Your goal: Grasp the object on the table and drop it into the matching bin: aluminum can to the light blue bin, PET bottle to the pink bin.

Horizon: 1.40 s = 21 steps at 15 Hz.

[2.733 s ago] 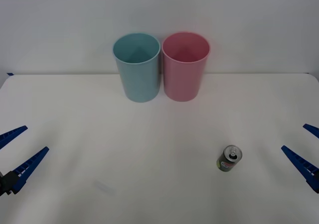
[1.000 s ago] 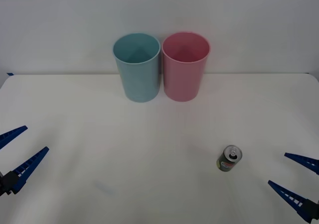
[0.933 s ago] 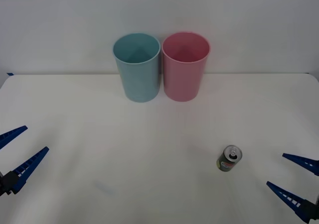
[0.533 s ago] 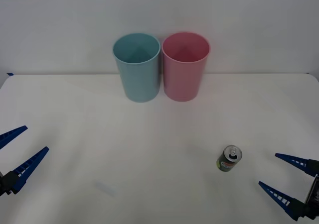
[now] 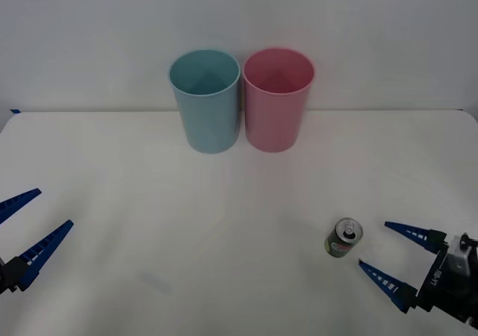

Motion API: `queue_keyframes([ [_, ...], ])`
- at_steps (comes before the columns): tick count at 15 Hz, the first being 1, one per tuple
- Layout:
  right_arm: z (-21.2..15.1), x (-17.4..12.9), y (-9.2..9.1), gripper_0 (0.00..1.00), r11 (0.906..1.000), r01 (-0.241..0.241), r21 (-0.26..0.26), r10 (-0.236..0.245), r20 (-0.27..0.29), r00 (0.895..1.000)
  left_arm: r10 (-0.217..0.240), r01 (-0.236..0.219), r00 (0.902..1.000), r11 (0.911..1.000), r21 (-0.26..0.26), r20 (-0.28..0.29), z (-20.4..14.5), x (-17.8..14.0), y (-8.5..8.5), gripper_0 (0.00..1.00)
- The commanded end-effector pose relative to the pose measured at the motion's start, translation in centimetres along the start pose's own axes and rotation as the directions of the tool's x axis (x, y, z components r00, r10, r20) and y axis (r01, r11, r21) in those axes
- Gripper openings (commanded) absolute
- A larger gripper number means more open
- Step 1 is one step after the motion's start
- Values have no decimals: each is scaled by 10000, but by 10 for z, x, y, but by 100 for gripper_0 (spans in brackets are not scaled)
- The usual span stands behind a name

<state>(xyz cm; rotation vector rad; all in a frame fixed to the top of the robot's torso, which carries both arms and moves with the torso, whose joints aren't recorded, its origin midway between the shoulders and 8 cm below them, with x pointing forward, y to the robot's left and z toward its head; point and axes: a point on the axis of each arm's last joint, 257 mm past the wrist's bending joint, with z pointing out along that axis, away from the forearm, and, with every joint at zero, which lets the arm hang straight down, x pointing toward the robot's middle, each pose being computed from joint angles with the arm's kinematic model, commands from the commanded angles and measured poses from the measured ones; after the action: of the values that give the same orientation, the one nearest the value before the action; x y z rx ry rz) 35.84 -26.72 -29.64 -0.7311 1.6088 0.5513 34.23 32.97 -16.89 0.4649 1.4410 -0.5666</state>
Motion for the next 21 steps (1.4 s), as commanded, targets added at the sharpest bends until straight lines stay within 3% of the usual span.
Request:
queue_keyframes([
  [1, 16, 1, 3, 100, 10000, -60, 59, 60, 68, 10000, 0, 0, 10000, 10000, 0, 0, 0, 0, 0, 100],
  [7, 50, 4, 5, 100, 9992, 106, 391, -107, 38, 9999, 0, 0, 10000, 10000, 0, 0, 0, 0, 0, 100],
  [18, 75, 10, 11, 100, 9984, 14, 563, -8, -112, 9999, 0, 0, 10000, 10000, 0, 0, 0, 0, 0, 100],
  [19, 76, 10, 11, 66, 9983, 10, 578, -4, -104, 9999, 0, 0, 10000, 10000, 0, 0, 0, 0, 0, 100],
  [20, 76, 9, 10, 25, 9982, -11, 599, 17, -89, 10000, 0, 0, 10000, 10000, 0, 0, 0, 0, 0, 100],
  [21, 78, 9, 10, 7, 9980, -3, 628, 9, -91, 10000, 0, 0, 10000, 10000, 0, 0, 0, 0, 0, 100],
])
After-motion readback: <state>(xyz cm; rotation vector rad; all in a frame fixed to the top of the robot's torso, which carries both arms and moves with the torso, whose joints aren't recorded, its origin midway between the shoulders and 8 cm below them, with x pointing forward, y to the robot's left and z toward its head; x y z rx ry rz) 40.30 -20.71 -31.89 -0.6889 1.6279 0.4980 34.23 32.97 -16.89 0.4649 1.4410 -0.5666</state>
